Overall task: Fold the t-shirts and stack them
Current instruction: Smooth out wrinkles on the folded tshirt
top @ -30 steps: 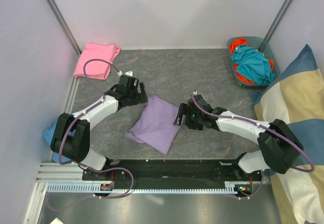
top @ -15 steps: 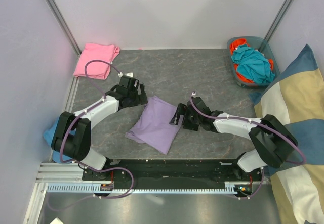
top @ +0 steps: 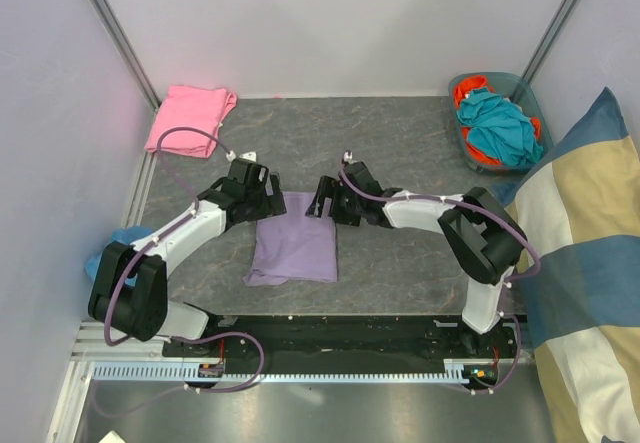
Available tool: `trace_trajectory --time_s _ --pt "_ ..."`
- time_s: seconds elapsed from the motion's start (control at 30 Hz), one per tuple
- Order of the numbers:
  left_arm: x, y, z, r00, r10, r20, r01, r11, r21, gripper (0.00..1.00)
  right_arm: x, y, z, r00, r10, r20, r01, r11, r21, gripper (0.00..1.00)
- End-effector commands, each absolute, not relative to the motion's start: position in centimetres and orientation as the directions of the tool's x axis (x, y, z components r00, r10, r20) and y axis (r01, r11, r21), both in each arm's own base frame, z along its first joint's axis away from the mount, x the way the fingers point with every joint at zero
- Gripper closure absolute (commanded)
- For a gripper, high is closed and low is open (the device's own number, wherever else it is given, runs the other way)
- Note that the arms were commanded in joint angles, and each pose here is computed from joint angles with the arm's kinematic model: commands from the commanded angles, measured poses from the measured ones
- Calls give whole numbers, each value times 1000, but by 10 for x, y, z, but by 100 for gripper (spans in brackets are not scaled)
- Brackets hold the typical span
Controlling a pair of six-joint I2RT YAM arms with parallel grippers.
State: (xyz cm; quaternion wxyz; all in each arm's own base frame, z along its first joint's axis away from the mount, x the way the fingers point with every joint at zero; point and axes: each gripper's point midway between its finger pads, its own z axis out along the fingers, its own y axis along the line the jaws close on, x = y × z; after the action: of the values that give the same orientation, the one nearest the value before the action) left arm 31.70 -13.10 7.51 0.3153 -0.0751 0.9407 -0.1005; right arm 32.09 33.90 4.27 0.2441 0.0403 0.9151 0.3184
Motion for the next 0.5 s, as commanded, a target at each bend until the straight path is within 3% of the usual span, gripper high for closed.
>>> trace_trajectory --time_s 0.0,0.2,0.47 --pt "309 -126 85 -771 -240 -589 -101 961 -259 0 333 297 -9 -907 135 -399 -38 917 398 5" --pt "287 -118 78 -791 -259 -555 -137 958 -251 0 348 280 12 -887 159 -433 -29 918 396 4" --pt "239 -112 29 -801 -396 -450 -265 907 -327 0 328 268 18 -895 147 -420 -38 915 402 4"
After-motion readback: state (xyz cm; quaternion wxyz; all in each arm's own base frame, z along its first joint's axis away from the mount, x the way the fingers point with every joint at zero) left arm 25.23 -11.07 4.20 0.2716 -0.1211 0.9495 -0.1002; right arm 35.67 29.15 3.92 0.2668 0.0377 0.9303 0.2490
